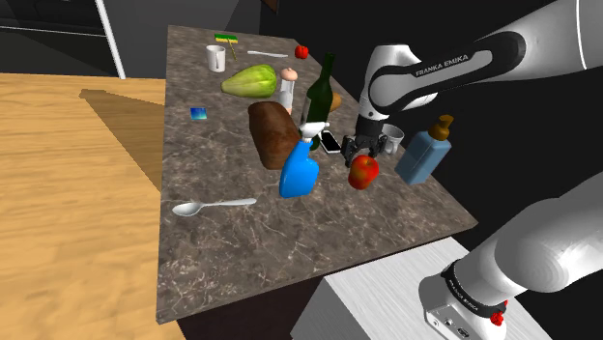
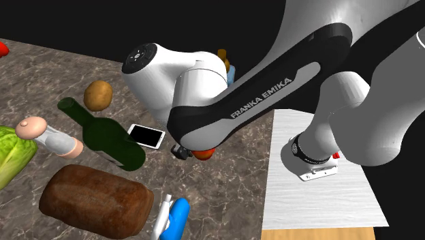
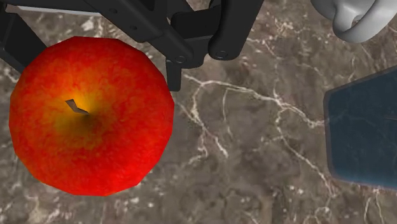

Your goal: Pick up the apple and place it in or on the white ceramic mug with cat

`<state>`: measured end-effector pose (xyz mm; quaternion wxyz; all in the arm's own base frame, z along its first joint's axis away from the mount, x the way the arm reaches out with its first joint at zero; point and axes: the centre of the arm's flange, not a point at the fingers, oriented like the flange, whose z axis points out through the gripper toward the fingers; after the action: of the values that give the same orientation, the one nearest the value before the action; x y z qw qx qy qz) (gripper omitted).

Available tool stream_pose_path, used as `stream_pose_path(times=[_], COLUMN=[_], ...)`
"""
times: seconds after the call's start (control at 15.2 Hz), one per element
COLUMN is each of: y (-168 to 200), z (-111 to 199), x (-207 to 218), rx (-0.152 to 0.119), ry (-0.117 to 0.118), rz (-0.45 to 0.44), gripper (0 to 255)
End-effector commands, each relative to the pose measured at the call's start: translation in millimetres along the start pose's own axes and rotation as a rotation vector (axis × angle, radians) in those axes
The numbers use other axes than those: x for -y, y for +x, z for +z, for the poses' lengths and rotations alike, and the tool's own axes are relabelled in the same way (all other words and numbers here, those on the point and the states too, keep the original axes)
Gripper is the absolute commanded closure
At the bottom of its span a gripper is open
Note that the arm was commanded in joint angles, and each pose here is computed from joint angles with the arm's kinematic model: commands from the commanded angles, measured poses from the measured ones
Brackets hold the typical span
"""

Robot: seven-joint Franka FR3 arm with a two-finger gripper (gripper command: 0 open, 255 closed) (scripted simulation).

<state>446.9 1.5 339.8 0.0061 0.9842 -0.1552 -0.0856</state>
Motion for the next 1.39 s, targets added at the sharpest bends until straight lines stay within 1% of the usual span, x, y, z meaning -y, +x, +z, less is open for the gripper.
stream_pose_path(times=[0.0,0.07,1.32], y=[-0.2,0.0,-16.7], z=[0.7,1.0,-97.9], x=[-0.1,0.0,-3.9], rx=[0.002,0.002,0.002], ry=[-0.001,-0.001,-0.001], rz=[0.000,0.000,0.000], gripper=[255,255,255])
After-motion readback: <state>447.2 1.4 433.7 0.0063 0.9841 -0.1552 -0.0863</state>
